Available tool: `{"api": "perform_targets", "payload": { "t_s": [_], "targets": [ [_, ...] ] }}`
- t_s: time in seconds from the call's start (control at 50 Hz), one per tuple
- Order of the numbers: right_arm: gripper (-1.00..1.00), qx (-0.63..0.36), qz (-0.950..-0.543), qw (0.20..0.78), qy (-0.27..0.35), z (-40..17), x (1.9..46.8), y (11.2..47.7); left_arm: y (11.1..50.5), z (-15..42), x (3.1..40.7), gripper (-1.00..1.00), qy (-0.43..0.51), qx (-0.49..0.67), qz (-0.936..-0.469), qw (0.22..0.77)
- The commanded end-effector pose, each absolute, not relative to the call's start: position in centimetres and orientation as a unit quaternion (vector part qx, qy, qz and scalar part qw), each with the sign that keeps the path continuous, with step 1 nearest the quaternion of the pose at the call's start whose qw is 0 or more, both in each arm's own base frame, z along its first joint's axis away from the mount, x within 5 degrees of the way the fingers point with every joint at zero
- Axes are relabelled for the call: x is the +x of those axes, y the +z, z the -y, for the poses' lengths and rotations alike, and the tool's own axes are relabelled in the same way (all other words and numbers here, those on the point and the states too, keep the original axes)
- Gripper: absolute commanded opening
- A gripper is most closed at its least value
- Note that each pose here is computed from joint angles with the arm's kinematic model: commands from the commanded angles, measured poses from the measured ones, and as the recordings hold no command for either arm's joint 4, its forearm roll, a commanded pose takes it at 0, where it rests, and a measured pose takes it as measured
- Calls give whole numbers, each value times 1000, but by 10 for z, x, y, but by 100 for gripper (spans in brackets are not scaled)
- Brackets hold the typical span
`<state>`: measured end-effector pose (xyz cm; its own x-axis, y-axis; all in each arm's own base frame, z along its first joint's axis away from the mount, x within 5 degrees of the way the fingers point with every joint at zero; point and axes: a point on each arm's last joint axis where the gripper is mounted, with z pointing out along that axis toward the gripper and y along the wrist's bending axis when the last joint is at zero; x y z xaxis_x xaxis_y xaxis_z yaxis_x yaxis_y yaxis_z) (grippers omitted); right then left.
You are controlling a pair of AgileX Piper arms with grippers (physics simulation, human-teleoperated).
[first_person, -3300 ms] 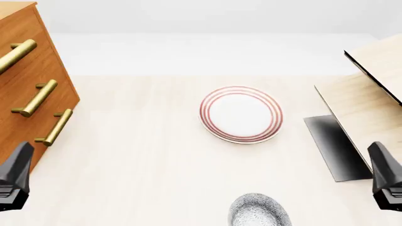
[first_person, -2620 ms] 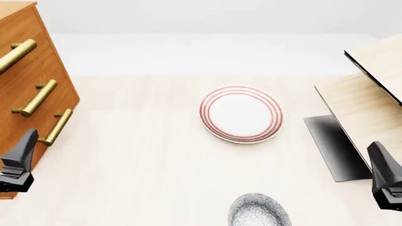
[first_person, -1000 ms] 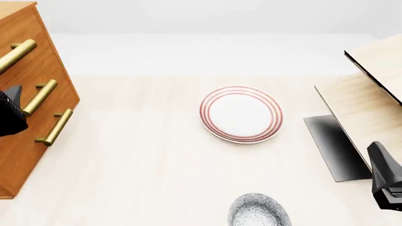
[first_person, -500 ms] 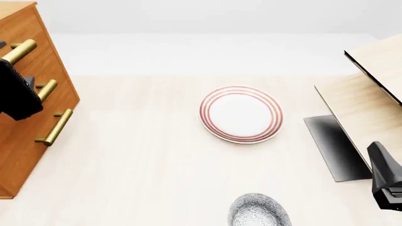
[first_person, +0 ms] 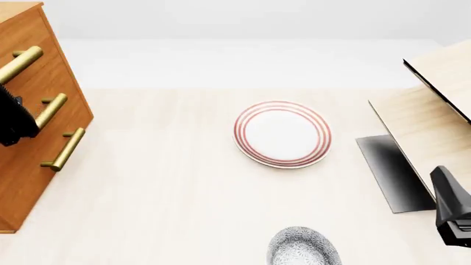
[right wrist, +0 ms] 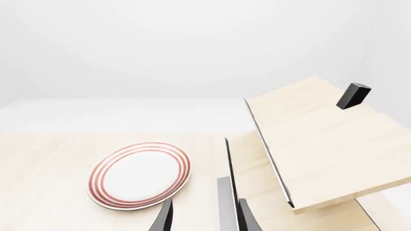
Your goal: Open the top drawer of the cabinet and put the bowl in it.
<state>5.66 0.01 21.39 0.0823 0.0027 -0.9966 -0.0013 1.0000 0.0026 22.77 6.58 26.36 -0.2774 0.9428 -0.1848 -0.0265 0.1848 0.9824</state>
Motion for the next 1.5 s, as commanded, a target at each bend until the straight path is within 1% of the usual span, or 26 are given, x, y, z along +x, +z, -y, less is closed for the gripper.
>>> {"api": "perform_targets", "payload": {
  "t_s": [0.02, 0.18, 0.7, 1.02, 1.16, 1.24, 1.5],
  "targets": [
    [100, 0, -677, 736, 1, 0, 57, 214, 264, -72, 225, -100, 525, 363, -612, 466],
    [100, 0, -677, 736, 1, 0, 57, 214, 262, -66, 218, -100, 524, 372, -608, 467],
    [100, 0, -677, 736, 1, 0, 57, 214, 277, -40, 204, -100, 518, 413, -572, 484],
    [100, 0, -677, 736, 1, 0, 57, 214, 277, -23, 213, -100, 509, 447, -542, 496],
    [100, 0, -677, 736, 1, 0, 56, 214, 269, -14, 219, -100, 498, 464, -532, 504],
    [100, 0, -677, 736, 1, 0, 57, 214, 258, -7, 223, -100, 497, 479, -519, 504],
    [100, 0, -677, 736, 1, 0, 57, 214, 255, 13, 235, -100, 480, 503, -492, 524]
  ]
}}
